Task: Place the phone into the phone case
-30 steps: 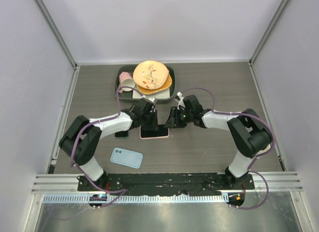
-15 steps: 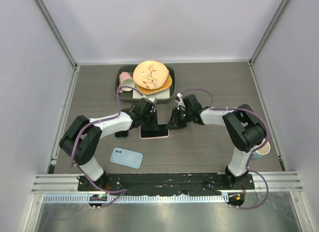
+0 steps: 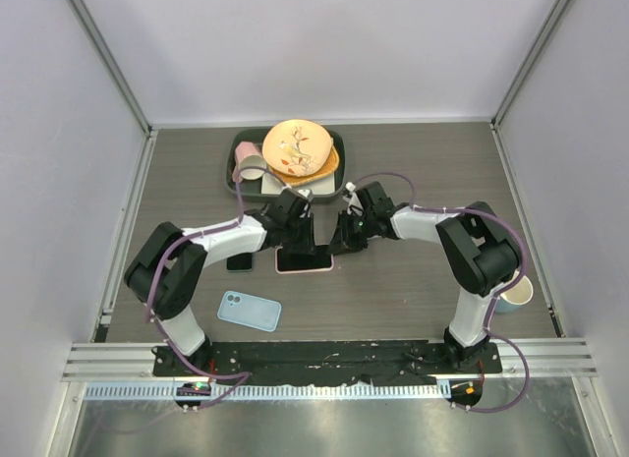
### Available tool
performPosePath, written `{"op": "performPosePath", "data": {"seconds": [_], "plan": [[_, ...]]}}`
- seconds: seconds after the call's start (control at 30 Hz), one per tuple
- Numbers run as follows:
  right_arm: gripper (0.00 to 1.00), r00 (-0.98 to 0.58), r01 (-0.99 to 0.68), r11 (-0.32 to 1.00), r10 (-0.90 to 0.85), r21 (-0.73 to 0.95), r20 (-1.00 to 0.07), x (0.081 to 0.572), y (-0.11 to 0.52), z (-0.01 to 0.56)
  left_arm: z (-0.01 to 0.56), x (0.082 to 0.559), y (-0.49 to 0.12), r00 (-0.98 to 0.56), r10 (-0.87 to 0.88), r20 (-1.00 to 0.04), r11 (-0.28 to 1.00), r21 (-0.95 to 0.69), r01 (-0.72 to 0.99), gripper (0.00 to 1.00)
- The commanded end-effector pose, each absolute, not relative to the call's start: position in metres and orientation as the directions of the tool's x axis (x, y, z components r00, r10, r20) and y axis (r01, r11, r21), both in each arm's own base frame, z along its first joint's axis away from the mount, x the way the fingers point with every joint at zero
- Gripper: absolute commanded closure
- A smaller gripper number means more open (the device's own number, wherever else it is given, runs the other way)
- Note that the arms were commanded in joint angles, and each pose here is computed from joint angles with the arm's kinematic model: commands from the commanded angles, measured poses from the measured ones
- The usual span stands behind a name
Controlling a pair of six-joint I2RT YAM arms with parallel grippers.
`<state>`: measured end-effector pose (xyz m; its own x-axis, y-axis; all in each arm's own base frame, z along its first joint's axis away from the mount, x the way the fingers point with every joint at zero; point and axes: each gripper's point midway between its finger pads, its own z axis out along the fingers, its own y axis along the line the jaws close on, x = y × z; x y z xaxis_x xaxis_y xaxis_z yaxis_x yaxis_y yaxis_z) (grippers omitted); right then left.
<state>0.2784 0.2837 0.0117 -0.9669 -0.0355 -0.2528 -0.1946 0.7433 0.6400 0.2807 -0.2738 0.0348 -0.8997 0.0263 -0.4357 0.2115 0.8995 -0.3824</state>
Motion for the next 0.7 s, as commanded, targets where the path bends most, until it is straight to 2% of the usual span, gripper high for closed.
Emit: {"op": "performPosePath", "data": {"seconds": [0.0, 0.47, 0.67], "plan": [[0.91, -0.978, -0.163, 0.94, -0.114, 0.299, -0.176, 0.248, 0.23, -0.081, -0.016, 0.251, -0.236, -0.946, 0.129, -0.297, 0.963, -0.188, 0.191, 0.76], [0.99, -0.961, -0.236, 0.967, -0.218, 0.092, -0.172, 0.235, 0.223, -0.097, -0.048, 0.223, -0.226, -0.969, 0.169, -0.179, 0.979, -0.081, 0.186, 0.79], [0.99, -0.926, -0.281, 0.958, -0.286, -0.058, -0.248, 0.244, 0.22, -0.087, -0.054, 0.219, -0.224, -0.97, 0.184, -0.161, 0.979, -0.056, 0.195, 0.81]]}}
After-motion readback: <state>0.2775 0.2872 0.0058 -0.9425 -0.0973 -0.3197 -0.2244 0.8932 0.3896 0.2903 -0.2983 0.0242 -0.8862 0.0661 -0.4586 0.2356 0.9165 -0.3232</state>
